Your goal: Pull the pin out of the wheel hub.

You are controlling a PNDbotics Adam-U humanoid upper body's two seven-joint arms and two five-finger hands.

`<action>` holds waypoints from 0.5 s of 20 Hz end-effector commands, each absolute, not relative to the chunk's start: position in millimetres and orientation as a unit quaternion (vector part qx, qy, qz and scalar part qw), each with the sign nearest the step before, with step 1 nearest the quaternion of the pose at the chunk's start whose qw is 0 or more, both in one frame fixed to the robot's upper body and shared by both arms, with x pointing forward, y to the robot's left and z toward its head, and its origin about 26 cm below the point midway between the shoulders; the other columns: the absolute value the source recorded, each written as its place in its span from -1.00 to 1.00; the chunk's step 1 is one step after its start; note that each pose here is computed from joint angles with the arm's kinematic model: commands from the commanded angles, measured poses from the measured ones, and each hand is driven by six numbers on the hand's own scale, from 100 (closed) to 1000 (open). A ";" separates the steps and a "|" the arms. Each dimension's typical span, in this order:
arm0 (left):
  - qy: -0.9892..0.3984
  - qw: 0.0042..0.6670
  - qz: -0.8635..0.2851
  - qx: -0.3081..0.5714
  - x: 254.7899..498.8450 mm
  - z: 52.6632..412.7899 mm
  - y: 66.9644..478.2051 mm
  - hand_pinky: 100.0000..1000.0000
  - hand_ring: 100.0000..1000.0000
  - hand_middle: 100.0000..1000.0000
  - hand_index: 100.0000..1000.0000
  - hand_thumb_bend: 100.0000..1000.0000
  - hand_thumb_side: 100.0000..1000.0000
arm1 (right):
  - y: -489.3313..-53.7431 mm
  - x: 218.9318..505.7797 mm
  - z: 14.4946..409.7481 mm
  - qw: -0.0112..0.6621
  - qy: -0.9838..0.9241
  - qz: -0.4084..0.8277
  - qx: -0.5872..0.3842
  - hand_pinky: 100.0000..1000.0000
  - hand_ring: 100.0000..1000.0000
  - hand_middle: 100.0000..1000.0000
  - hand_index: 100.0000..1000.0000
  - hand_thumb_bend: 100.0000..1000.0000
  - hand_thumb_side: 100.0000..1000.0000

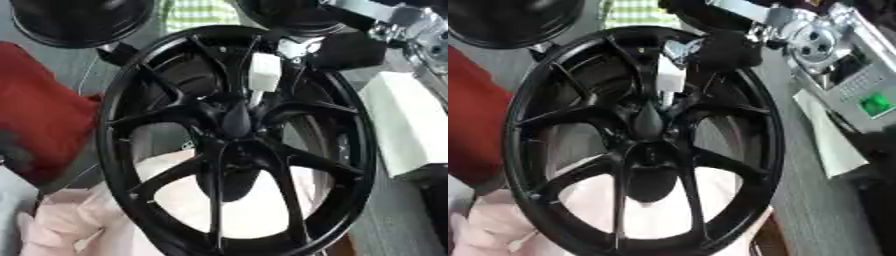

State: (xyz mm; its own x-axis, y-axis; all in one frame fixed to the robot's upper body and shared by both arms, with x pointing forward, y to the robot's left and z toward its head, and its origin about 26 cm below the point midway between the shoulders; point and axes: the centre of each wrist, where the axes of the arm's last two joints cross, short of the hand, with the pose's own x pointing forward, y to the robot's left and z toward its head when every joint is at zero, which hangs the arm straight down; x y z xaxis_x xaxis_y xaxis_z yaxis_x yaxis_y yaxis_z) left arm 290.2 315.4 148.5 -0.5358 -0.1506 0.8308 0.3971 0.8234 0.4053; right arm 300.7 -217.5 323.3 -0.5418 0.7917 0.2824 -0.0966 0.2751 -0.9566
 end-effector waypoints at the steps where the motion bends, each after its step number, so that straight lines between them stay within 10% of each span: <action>1: -0.830 0.468 -0.299 -0.059 289.4 157.2 320.2 0.10 0.16 -0.04 0.42 -1.00 0.44 | -218.6 298.1 329.3 0.397 -0.689 0.550 -0.255 1.00 1.00 0.71 0.86 -1.00 -0.48; 2: -0.829 0.468 -0.299 -0.060 289.4 157.3 320.1 0.10 0.16 -0.04 0.42 -1.00 0.44 | -218.8 298.1 329.0 0.399 -0.687 0.552 -0.254 1.00 1.00 0.71 0.86 -1.00 -0.85; 10: -0.827 0.471 -0.301 -0.058 289.1 155.9 320.8 0.10 0.16 -0.04 0.42 -1.00 0.46 | -216.8 297.9 328.8 0.404 -0.664 0.568 -0.273 1.00 1.00 0.71 0.86 -1.00 -0.40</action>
